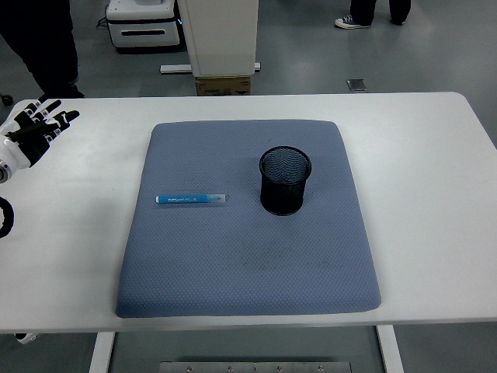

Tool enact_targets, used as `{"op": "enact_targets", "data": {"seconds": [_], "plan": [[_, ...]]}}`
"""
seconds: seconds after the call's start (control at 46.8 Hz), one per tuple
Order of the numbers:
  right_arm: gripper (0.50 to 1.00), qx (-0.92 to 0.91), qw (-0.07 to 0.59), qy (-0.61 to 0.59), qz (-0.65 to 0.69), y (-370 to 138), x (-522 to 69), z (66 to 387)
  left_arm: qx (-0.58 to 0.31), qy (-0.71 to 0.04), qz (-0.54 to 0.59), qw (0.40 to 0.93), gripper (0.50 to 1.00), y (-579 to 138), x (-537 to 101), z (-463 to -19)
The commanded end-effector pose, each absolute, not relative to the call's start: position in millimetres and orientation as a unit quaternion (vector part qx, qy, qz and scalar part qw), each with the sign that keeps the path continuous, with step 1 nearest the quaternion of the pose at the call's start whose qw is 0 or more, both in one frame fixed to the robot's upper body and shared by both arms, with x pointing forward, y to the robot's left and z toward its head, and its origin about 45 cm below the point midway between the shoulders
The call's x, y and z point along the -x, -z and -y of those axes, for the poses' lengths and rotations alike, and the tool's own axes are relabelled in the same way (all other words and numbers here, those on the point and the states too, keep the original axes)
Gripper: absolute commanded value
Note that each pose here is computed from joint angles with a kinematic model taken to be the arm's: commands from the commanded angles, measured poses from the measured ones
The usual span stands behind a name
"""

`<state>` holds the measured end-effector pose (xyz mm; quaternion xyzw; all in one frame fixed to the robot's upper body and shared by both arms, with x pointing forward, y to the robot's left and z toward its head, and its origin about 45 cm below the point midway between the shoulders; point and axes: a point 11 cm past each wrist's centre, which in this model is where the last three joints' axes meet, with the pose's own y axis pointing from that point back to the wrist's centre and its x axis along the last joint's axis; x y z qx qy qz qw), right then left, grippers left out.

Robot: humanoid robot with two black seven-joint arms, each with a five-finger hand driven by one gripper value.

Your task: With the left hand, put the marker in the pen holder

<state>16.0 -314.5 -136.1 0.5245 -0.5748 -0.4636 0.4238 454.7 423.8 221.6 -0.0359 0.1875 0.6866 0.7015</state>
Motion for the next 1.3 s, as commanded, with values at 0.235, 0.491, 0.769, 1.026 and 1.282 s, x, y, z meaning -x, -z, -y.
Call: {"op": "enact_targets", "data": {"seconds": [0.235, 0.491, 0.769, 1.026, 1.282], "plan": [[1.000, -0.524, 0.424, 0.464, 0.575, 136.1, -16.0, 314.5, 0.033, -0.677, -0.195, 0.709, 1.000, -213.1, -448.9, -423.0], [1.000, -0.524, 0.424, 0.464, 0.575, 136.1, -16.0, 314.5, 0.032, -0.679, -0.192, 0.708, 1.000, -214.1, -448.9, -425.1], [1.000, -0.524, 0.424, 0.464, 0.575, 136.1, -16.0, 314.5, 0.038, -0.658, -0.211, 0.722, 1.000, -199.2, -439.1, -419.2], [1.000, -0.524, 0.424, 0.464, 0.575, 136.1, -16.0, 314.5, 0.039, -0.656, -0.201, 0.726, 1.000, -209.3, -443.7, -420.1], [1.000, -0.524, 0.424, 0.464, 0.575, 136.1, -16.0, 314.5, -0.016, -0.631, -0.129, 0.765, 1.000, -239.5, -465.1, -399.0]]}}
